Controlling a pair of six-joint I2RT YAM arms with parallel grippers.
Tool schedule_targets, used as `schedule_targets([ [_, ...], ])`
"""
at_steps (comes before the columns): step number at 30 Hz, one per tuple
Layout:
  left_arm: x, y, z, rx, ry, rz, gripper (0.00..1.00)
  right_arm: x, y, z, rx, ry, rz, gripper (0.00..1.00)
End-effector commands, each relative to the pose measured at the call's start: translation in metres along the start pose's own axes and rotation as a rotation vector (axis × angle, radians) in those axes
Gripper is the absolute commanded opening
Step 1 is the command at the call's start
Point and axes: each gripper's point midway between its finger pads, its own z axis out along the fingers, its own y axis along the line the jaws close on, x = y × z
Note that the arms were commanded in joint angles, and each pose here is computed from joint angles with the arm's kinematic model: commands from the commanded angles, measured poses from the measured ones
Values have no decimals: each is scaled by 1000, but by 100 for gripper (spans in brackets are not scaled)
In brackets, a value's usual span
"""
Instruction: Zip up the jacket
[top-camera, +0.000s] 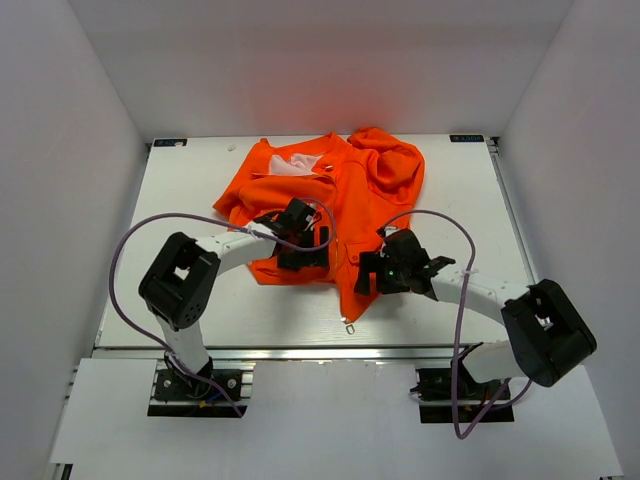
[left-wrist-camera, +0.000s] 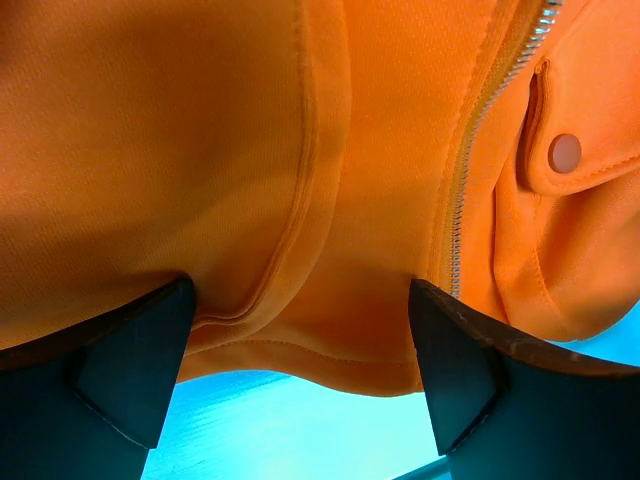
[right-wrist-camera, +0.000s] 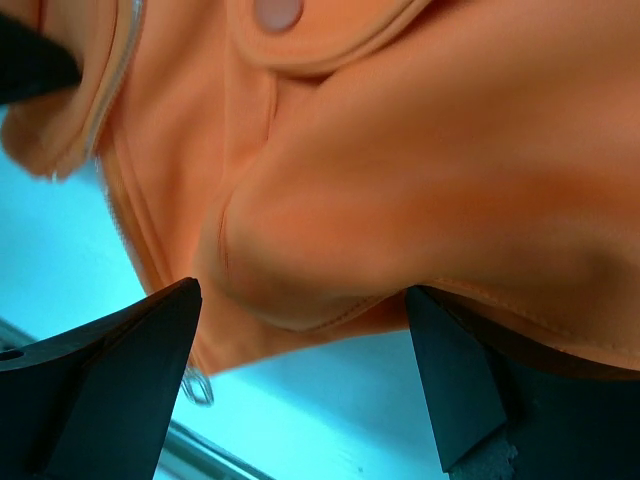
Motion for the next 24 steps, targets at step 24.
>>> schedule_targets([
  [24,32,51,-88,-112,-35,-113,98,-11,53,-54,-89,-66,-358,89],
])
